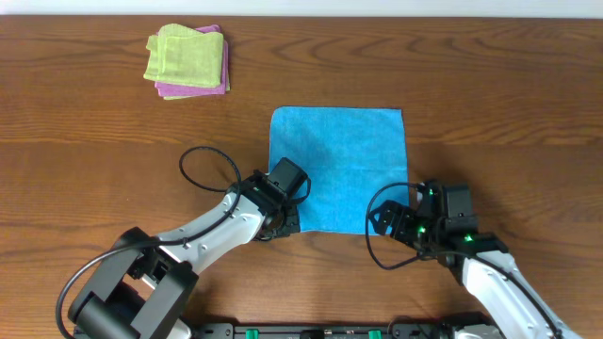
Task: Fold the cloth
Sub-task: 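Grasp the bottom corners of the blue cloth with both grippers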
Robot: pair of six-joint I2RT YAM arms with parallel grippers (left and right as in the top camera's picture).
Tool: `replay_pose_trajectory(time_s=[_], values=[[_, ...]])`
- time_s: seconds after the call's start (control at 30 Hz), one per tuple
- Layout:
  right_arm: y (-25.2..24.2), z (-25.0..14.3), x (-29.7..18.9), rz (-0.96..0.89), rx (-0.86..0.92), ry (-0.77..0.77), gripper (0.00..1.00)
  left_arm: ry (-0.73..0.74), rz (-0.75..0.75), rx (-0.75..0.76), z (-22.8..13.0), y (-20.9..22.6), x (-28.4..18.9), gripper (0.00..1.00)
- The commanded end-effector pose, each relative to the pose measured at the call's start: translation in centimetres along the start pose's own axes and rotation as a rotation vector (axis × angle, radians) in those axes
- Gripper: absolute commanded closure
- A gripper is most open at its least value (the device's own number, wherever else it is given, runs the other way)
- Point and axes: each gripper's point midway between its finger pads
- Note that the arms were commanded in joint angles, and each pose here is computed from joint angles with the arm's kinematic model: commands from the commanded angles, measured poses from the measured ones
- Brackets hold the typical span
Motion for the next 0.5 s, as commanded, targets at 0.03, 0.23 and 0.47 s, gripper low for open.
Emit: replay_pose_trajectory(time_s=[0.03,0.23,0.47], values=[[-5.0,-5.1,0.7,-0.174,0.187,0.124,0.01,0.009,0.042,-0.004,-0.4,1.0,0.7,0.94],[-3.3,-4.6,-0.9,-0.106,0.366,0.066,0.01,0.004,0.046,-0.003,-0.4,1.1,0.7,0.94],[-0.1,-2.2,0.6,0.045,0.451,-0.048,0.01,-0.007,0.057,0.001,-0.2,1.3,0.7,0.94]])
Point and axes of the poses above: each gripper's point midway between its finger pads, its own x axis out along the fingers, its own y axis along the line the jaws close on, z = x × y
